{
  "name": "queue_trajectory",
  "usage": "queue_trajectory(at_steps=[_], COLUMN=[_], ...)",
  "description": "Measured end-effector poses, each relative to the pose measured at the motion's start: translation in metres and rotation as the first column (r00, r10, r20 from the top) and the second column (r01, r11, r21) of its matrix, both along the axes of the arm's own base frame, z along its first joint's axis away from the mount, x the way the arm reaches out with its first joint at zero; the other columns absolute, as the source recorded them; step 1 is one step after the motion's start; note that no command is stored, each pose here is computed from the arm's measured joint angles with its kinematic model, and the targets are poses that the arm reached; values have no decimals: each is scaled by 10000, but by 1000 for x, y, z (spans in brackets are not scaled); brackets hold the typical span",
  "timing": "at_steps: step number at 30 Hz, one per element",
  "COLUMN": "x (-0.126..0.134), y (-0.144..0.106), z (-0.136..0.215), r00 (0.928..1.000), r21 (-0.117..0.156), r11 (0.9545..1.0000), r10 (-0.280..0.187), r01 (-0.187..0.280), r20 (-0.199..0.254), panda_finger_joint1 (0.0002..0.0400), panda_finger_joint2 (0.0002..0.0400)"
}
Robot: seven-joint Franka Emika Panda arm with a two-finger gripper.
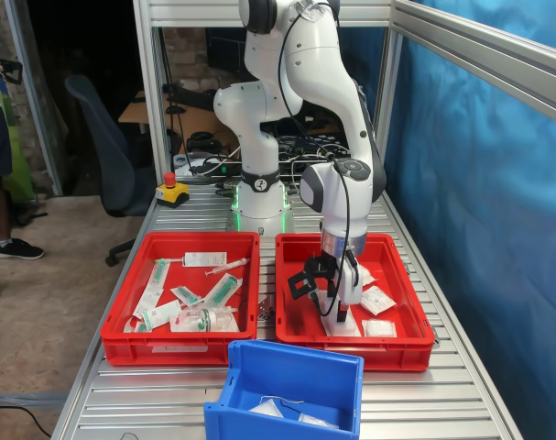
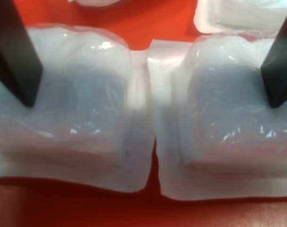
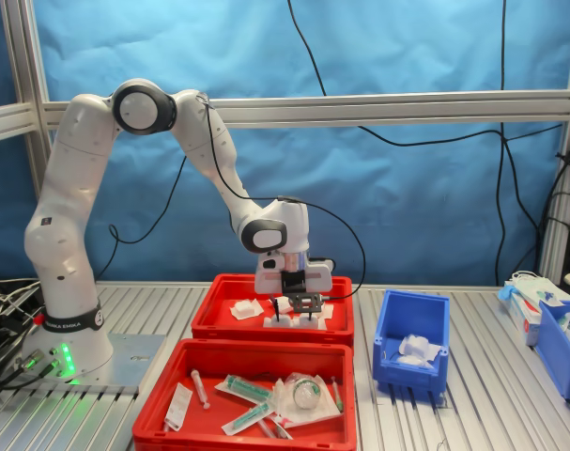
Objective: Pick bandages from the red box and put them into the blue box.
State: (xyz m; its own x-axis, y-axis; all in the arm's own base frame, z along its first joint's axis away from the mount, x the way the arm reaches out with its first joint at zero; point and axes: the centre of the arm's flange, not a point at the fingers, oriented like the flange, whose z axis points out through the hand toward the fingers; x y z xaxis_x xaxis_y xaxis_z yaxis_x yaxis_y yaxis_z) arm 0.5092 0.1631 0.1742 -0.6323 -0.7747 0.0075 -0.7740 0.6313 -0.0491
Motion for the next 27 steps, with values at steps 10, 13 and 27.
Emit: queue_trajectory(at_steps=[10, 13, 27], x=[0, -1, -4], y=[1, 2, 11], z=[-3, -3, -3], r00=[10000, 10000, 9997], r21=[-15, -16, -20], r11=[10000, 10000, 9997], r10=[14, 39, 225], r01=[-14, -39, -225], r20=[-36, -40, -50], panda_finger_joint1=[400, 400, 400], panda_finger_joint2=[400, 400, 400])
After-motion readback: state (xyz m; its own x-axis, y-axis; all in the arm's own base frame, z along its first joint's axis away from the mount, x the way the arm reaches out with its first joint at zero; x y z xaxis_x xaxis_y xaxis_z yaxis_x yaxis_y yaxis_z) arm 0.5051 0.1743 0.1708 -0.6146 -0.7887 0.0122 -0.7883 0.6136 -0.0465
